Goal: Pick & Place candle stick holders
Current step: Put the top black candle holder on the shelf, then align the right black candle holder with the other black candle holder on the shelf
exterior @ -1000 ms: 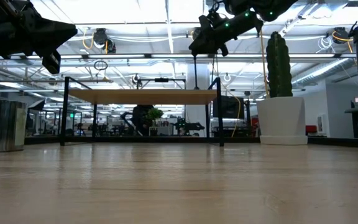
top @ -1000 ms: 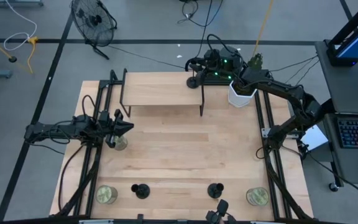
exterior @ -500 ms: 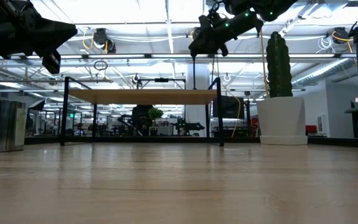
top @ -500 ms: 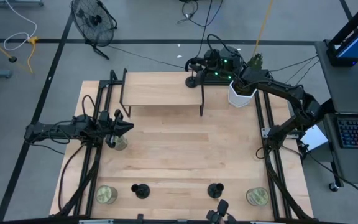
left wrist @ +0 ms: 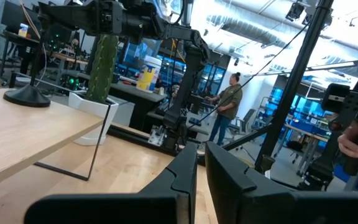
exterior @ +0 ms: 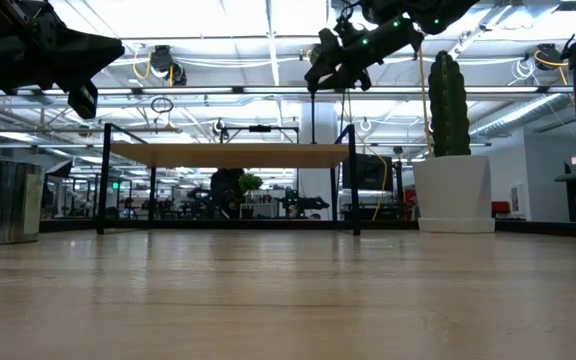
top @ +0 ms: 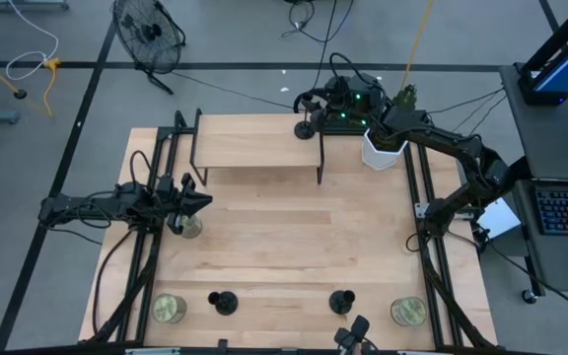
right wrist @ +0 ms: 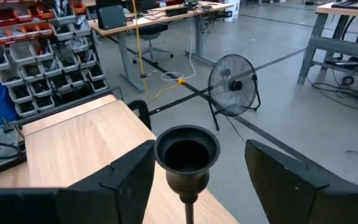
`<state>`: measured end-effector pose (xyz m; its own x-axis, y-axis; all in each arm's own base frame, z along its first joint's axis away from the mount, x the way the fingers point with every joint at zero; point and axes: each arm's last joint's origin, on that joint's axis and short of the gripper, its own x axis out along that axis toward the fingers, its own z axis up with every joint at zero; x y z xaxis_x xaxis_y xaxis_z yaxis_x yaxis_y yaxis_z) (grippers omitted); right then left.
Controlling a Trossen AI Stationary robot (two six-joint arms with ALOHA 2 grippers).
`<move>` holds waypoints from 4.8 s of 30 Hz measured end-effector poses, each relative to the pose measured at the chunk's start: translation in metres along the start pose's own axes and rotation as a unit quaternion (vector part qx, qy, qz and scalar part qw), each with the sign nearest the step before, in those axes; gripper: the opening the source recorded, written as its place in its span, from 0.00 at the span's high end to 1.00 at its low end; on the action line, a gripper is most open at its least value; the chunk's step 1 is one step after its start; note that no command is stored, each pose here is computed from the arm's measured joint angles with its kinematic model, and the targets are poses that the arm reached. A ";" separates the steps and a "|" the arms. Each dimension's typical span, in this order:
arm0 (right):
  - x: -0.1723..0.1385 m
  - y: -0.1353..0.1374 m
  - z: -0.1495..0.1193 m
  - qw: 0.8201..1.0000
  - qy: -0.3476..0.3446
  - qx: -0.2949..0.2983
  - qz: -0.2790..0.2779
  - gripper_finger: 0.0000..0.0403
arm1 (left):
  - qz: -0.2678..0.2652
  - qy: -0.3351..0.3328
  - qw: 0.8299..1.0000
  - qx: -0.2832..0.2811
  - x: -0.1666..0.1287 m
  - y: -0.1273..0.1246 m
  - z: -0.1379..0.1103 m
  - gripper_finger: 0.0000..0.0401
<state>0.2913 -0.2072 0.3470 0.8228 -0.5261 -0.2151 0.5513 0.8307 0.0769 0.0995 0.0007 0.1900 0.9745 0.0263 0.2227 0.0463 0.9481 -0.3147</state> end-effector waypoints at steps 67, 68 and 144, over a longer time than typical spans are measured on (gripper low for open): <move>-0.194 0.089 0.018 0.898 0.174 0.045 0.402 0.35 | -0.001 0.001 0.991 0.130 0.000 0.000 0.000 0.91; -0.193 0.089 0.017 0.898 0.174 0.044 0.402 0.35 | -0.001 0.001 0.991 0.130 0.000 0.000 0.000 0.91; -0.332 0.241 -0.157 0.923 0.181 -0.048 0.337 0.35 | 0.000 0.000 0.993 0.119 0.000 0.000 0.000 0.91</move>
<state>0.1299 0.1963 0.2845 0.8644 0.1970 -0.4626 -0.0976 0.9683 0.2300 0.0995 0.0007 0.1900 0.9746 0.0259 0.2224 -0.0066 0.9961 -0.0875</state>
